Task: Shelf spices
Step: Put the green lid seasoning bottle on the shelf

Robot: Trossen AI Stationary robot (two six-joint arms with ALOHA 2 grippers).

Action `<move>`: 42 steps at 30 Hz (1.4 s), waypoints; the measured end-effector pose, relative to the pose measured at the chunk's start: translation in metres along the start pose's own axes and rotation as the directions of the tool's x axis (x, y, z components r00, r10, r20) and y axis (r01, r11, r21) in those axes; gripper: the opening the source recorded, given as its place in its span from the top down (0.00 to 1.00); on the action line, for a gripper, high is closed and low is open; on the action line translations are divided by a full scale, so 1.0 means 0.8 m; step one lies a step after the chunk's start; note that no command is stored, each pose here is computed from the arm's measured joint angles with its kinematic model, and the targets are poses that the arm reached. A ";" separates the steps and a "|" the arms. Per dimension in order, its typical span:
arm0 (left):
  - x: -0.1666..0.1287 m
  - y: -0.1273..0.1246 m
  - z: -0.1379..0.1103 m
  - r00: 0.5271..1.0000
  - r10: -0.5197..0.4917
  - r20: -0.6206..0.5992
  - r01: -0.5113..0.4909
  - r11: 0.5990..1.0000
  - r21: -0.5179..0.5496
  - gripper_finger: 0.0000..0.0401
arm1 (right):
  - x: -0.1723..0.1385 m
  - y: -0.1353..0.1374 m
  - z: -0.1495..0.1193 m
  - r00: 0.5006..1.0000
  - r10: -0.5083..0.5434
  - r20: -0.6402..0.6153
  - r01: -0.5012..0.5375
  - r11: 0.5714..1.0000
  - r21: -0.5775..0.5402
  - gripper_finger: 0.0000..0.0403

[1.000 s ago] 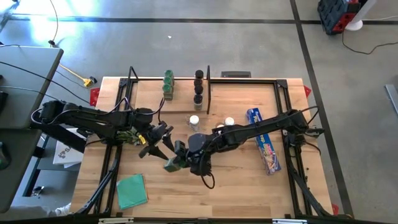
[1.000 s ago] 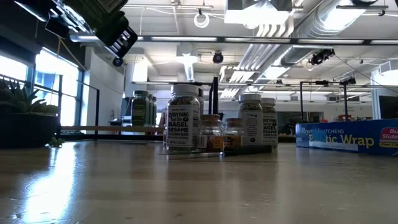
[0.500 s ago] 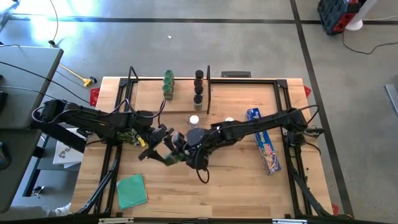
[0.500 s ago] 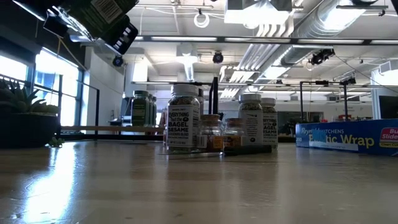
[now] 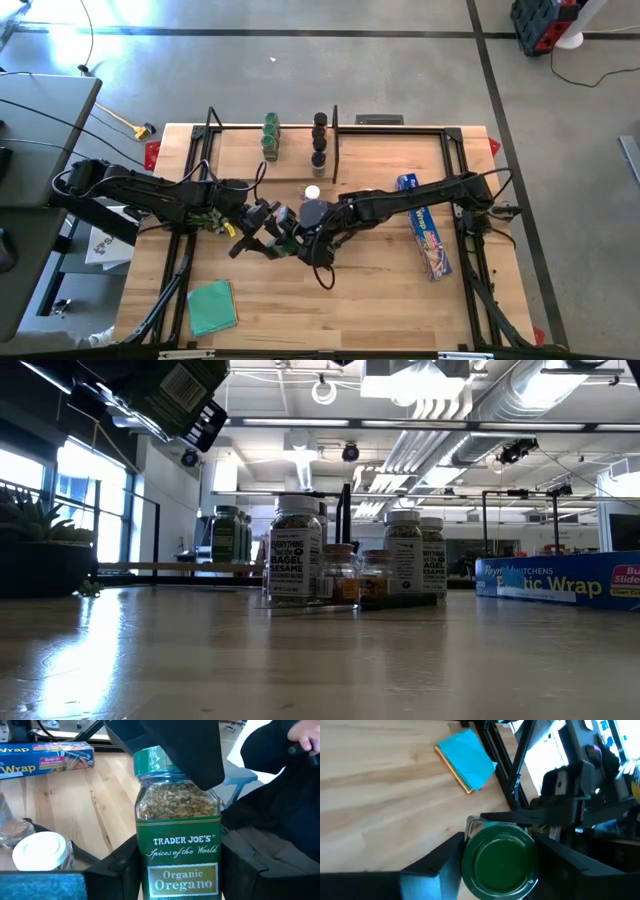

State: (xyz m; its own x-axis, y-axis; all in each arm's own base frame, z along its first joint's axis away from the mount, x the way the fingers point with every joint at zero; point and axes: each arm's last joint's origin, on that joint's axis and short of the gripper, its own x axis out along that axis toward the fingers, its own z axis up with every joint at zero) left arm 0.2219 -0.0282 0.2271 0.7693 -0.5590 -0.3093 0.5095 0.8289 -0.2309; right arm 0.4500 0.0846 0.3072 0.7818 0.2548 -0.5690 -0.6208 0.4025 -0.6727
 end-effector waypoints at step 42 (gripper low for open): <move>0.025 0.010 -0.079 -0.269 0.955 0.126 -0.859 -0.179 -0.480 0.53 | -0.066 0.011 0.087 0.714 -0.516 -0.473 0.696 0.446 0.563 0.35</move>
State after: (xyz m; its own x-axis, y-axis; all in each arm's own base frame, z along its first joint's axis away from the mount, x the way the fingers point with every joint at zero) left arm 0.2172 -0.0340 0.1608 0.3279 0.9445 -0.0211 -0.9368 0.3222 -0.1361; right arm 0.4072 0.1354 0.3642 0.8514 -0.4419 -0.2824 0.2996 0.8519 -0.4296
